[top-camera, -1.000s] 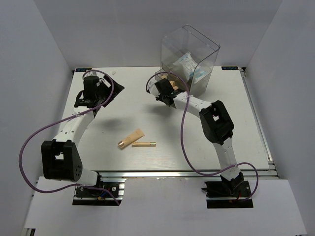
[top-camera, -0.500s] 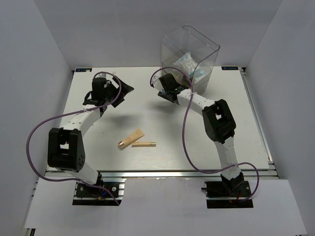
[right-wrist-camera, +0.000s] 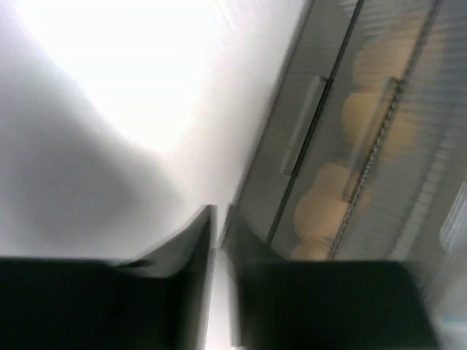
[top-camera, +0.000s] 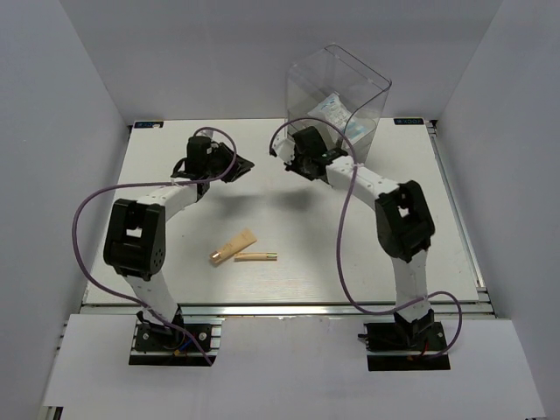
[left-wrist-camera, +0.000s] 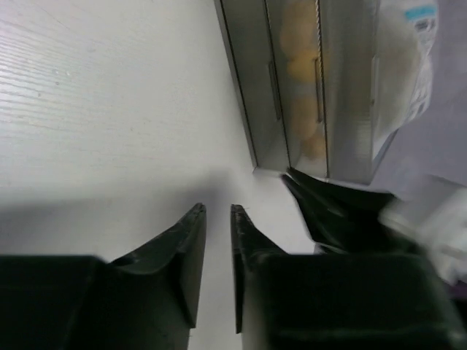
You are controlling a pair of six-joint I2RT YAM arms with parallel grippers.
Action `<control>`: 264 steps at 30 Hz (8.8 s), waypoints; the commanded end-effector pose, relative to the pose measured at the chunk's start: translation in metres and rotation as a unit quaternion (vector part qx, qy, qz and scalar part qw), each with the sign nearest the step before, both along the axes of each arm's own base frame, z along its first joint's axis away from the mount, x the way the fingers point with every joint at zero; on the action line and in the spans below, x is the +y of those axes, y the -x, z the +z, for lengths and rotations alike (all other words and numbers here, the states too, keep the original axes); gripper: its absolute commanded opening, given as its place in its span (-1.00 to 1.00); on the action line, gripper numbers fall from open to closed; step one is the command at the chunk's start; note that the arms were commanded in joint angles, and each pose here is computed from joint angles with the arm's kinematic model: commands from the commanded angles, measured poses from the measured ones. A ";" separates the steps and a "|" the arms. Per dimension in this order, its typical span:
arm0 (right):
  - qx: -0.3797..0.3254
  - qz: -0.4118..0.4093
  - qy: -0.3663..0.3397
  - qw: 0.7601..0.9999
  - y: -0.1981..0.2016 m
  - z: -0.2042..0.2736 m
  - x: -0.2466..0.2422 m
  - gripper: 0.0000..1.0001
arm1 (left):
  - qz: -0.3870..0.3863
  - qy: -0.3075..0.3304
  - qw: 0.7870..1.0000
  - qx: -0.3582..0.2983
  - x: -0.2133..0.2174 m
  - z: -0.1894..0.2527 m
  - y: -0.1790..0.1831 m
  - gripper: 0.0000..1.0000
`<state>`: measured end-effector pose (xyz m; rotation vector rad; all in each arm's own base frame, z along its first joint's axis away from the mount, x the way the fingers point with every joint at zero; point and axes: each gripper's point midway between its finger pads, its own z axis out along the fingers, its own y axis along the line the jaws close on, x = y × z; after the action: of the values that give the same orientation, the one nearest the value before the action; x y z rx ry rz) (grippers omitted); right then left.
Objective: Organize the makeup
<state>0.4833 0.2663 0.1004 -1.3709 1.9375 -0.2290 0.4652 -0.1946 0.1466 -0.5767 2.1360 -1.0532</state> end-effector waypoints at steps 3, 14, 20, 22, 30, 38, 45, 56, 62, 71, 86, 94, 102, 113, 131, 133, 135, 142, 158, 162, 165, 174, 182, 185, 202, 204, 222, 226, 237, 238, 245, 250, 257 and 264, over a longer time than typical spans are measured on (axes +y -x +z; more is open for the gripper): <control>0.006 0.124 -0.139 0.982 0.062 0.088 0.023 -1.00 | -0.021 0.056 0.998 -0.020 -0.028 0.012 -0.019 -0.45; -0.114 0.096 -0.359 0.922 0.128 0.171 -0.075 -0.92 | -0.064 0.132 0.989 0.004 -0.146 -0.021 -0.064 -0.09; -0.107 0.058 -0.376 0.918 0.131 0.170 -0.090 -0.87 | -0.056 0.172 0.984 0.003 -0.170 -0.035 -0.084 -0.01; -0.103 0.054 -0.380 0.918 0.130 0.169 -0.091 -0.85 | -0.050 0.184 0.982 -0.001 -0.173 -0.036 -0.090 0.01; -0.094 0.045 -0.380 0.919 0.127 0.165 -0.093 -0.83 | -0.039 0.200 0.979 -0.006 -0.177 -0.043 -0.099 0.06; -0.089 0.044 -0.378 0.920 0.124 0.162 -0.093 -0.81 | -0.031 0.214 0.976 -0.002 -0.179 -0.050 -0.102 0.06; -0.090 0.040 -0.376 0.921 0.123 0.162 -0.096 -0.81 | -0.026 0.215 0.976 -0.004 -0.184 -0.051 -0.113 0.02; -0.090 0.038 -0.374 0.922 0.120 0.161 -0.098 -0.81 | -0.014 0.210 0.978 0.011 -0.183 -0.070 -0.117 -0.15; -0.088 0.039 -0.374 0.922 0.120 0.160 -0.098 -0.81 | -0.007 0.210 0.978 0.012 -0.184 -0.076 -0.120 -0.20; -0.084 0.036 -0.374 0.923 0.121 0.158 -0.099 -0.81 | 0.008 0.219 0.976 0.011 -0.183 -0.081 -0.123 -0.55; -0.080 0.036 -0.375 0.923 0.122 0.156 -0.100 -0.81 | 0.011 0.243 0.970 0.000 -0.179 -0.077 -0.114 -1.00; -0.069 0.052 -0.377 0.922 0.128 0.154 -0.095 -0.78 | 0.010 0.221 0.975 -0.018 -0.153 -0.061 -0.102 -1.00; -0.039 0.077 -0.374 0.923 0.137 0.145 -0.088 -0.66 | 0.006 0.190 0.982 -0.007 -0.123 -0.064 -0.074 -1.00; 0.036 0.132 -0.367 0.920 0.155 0.122 -0.069 -0.35 | -0.009 0.154 0.988 -0.010 -0.106 -0.055 -0.053 -0.75; 0.231 0.384 -0.159 0.880 0.277 0.017 0.035 0.34 | -0.021 -0.095 0.994 -0.047 -0.027 0.006 -0.020 0.60; 0.221 0.371 -0.153 0.889 0.274 0.010 0.055 0.34 | -0.013 -0.150 0.988 -0.043 0.007 0.004 -0.008 0.96; 0.237 0.336 -0.148 0.899 0.273 -0.003 0.067 0.34 | 0.026 -0.229 0.973 -0.016 0.052 0.007 0.007 0.96; 0.228 0.283 -0.148 0.920 0.268 -0.020 0.117 0.36 | 0.139 -0.367 0.920 0.014 0.174 0.039 0.067 0.96; 0.221 0.211 -0.065 0.950 0.266 -0.087 0.124 -0.10 | 0.123 -0.332 0.934 -0.048 0.173 0.060 0.161 0.95; 0.218 0.203 -0.044 0.954 0.266 -0.094 0.110 -0.59 | 0.094 -0.326 0.937 -0.081 0.163 0.066 0.167 0.93; 0.209 0.206 -0.031 0.955 0.270 -0.093 0.091 -0.81 | 0.059 -0.308 0.943 -0.113 0.148 0.065 0.170 0.89; 0.143 0.156 -0.140 0.967 0.218 0.005 0.050 -1.00 | 0.007 -0.255 0.962 -0.099 0.122 0.026 0.174 0.84; 0.018 0.004 -0.198 0.980 0.084 0.072 0.030 -1.00 | -0.043 -0.251 0.966 -0.038 0.096 -0.013 0.174 0.83; -0.029 -0.050 -0.181 0.982 0.036 0.074 0.022 -1.00 | -0.071 -0.278 0.958 -0.020 0.079 -0.028 0.177 0.84; -0.109 -0.072 -0.142 0.981 -0.087 0.039 0.035 -0.39 | -0.073 -0.329 0.942 -0.012 0.083 -0.041 0.181 0.85; -0.106 -0.059 -0.145 0.982 -0.085 0.036 0.038 -0.23 | -0.094 -0.326 0.940 -0.019 0.078 -0.044 0.183 0.84; 0.045 0.237 -0.339 0.909 0.088 0.154 0.047 0.23 | -0.258 -0.408 0.876 0.002 0.048 -0.093 0.185 0.74; 0.057 0.230 -0.348 0.907 0.111 0.153 0.035 0.30 | -0.307 -0.445 0.841 0.025 0.040 -0.111 0.190 0.69; 0.072 0.196 -0.395 0.895 0.125 0.173 0.003 0.32 | -0.296 -0.523 0.798 0.052 0.054 -0.126 0.183 -0.06; 0.072 0.196 -0.397 0.894 0.125 0.174 0.002 0.32 | -0.290 -0.519 0.802 0.050 0.053 -0.124 0.181 -0.19; 0.040 0.171 -0.418 0.891 0.127 0.194 -0.024 0.32 | -0.192 -0.339 0.918 -0.074 -0.033 -0.027 0.120 -0.42; 0.022 0.144 -0.429 0.892 0.125 0.201 -0.044 0.32 | -0.137 -0.117 0.975 -0.128 -0.119 0.048 0.054 -0.41; 0.001 0.107 -0.438 0.893 0.127 0.203 -0.075 0.32 | -0.029 0.092 0.993 -0.072 -0.176 0.063 -0.044 -0.43; -0.009 0.084 -0.440 0.894 0.135 0.200 -0.095 0.32 | 0.078 0.156 0.984 -0.024 -0.179 0.048 -0.094 -0.17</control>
<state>0.3529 0.1756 0.2852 -0.8939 1.6091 0.6662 0.5359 -0.3764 0.1264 -0.6912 2.0528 -1.1850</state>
